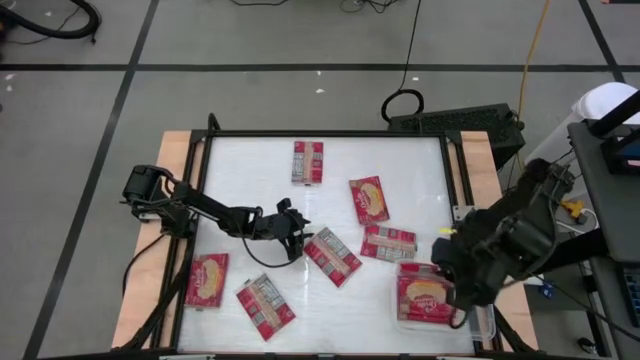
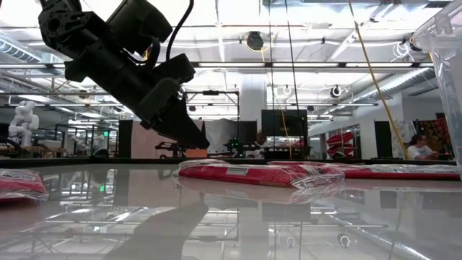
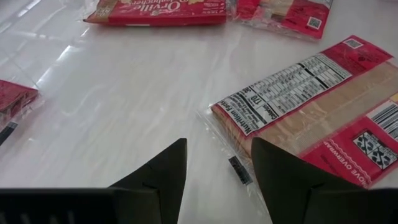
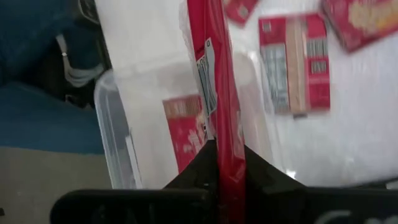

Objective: Sort popcorn bags into baskets
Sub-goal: Put the red popcorn pack into the transparent bin

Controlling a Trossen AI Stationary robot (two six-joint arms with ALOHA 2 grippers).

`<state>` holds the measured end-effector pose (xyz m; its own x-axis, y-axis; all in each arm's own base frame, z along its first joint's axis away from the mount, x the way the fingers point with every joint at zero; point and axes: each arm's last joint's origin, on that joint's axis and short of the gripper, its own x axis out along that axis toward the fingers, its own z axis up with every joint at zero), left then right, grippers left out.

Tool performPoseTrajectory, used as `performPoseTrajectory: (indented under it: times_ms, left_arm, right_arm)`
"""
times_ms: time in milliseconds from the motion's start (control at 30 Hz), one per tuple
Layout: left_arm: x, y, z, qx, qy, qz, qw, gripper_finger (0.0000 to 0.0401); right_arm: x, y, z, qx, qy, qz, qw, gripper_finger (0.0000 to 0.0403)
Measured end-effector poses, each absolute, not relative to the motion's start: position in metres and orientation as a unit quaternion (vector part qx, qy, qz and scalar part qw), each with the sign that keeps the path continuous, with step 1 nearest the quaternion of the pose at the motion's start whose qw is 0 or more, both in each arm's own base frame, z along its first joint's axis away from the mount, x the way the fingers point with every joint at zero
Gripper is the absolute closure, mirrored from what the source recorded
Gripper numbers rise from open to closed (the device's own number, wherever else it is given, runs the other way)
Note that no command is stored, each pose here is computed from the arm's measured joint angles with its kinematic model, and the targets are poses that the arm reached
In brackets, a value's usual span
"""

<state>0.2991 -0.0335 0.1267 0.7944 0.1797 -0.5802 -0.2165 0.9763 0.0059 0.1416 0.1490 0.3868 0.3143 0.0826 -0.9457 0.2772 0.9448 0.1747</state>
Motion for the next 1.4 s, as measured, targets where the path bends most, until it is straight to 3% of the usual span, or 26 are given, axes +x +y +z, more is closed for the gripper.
performPoseTrajectory:
  times_ms: [467, 700, 900, 1133, 1400]
  left_arm:
    - [0.299, -0.033, 0.127, -0.035, 0.302, 0.106, 0.947, 0.0217]
    - [0.299, -0.033, 0.127, -0.035, 0.302, 0.106, 0.947, 0.0217]
    - [0.299, -0.033, 0.127, -0.035, 0.302, 0.106, 0.947, 0.0217]
    - [0.299, -0.033, 0.127, -0.037, 0.302, 0.107, 0.947, 0.0217]
    - [0.299, -0.033, 0.127, -0.038, 0.301, 0.107, 0.947, 0.0217]
  right_arm:
    - [0.136, 0.168, 0.315, 0.113, 0.624, -0.103, 0.766, 0.0389]
    - [0.139, 0.174, 0.271, 0.126, 0.64, -0.087, 0.753, 0.0374]
    - [0.14, 0.181, 0.241, 0.134, 0.656, -0.018, 0.743, 0.034]
    - [0.139, 0.183, 0.239, 0.19, 0.669, -0.018, 0.718, 0.0289]
    - [0.139, 0.181, 0.259, 0.291, 0.634, 0.008, 0.717, 0.028]
